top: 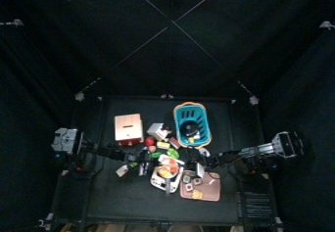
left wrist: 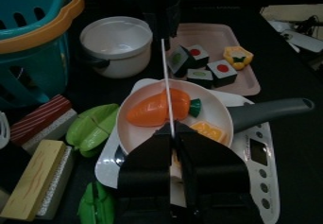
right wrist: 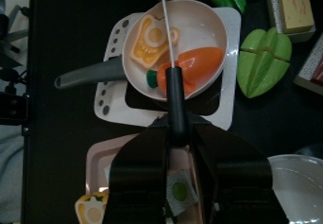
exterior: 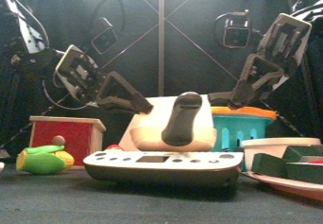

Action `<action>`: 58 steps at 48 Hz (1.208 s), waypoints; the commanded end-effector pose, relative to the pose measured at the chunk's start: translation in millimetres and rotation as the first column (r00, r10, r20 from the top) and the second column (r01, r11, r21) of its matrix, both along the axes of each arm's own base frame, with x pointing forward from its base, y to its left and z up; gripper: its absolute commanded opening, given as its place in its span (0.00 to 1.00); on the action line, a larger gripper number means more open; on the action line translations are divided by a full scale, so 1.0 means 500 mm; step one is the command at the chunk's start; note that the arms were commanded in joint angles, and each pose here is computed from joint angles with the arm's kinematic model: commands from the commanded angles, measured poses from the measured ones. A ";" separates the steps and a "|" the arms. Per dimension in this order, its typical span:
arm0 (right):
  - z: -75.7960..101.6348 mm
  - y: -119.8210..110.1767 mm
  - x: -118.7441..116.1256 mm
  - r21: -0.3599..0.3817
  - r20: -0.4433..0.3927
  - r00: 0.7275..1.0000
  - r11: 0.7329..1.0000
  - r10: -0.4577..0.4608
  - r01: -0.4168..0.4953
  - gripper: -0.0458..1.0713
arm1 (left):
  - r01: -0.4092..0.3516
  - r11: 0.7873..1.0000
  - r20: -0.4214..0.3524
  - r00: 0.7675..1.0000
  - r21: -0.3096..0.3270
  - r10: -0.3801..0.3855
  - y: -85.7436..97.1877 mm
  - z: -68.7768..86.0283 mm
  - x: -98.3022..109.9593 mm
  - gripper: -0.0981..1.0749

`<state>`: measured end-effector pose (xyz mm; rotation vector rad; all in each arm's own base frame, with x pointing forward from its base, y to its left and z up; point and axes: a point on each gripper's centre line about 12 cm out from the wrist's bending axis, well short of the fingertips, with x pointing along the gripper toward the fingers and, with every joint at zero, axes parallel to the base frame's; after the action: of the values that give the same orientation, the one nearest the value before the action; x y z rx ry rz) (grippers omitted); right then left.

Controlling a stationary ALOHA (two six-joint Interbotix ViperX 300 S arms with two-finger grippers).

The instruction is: Cut carrot

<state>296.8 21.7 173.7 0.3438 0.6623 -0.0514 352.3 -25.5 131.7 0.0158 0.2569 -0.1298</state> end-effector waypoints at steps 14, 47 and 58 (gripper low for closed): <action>0.018 -0.003 0.009 -0.005 0.026 1.000 1.000 -0.003 0.003 0.49 | 0.000 1.000 0.036 0.999 0.002 0.000 0.000 0.017 0.014 0.41; -0.008 -0.002 0.022 -0.008 -0.019 1.000 1.000 -0.003 0.003 0.49 | -0.003 1.000 0.008 1.000 0.001 0.003 0.001 -0.004 0.019 0.41; -0.018 -0.001 0.029 -0.010 -0.034 0.999 1.000 -0.002 0.002 0.49 | -0.002 1.000 -0.003 1.000 0.002 0.002 0.000 -0.012 0.019 0.41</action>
<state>304.3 22.2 154.6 0.3290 0.7299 -0.0649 353.6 -24.0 116.7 0.0158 0.2983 -0.1256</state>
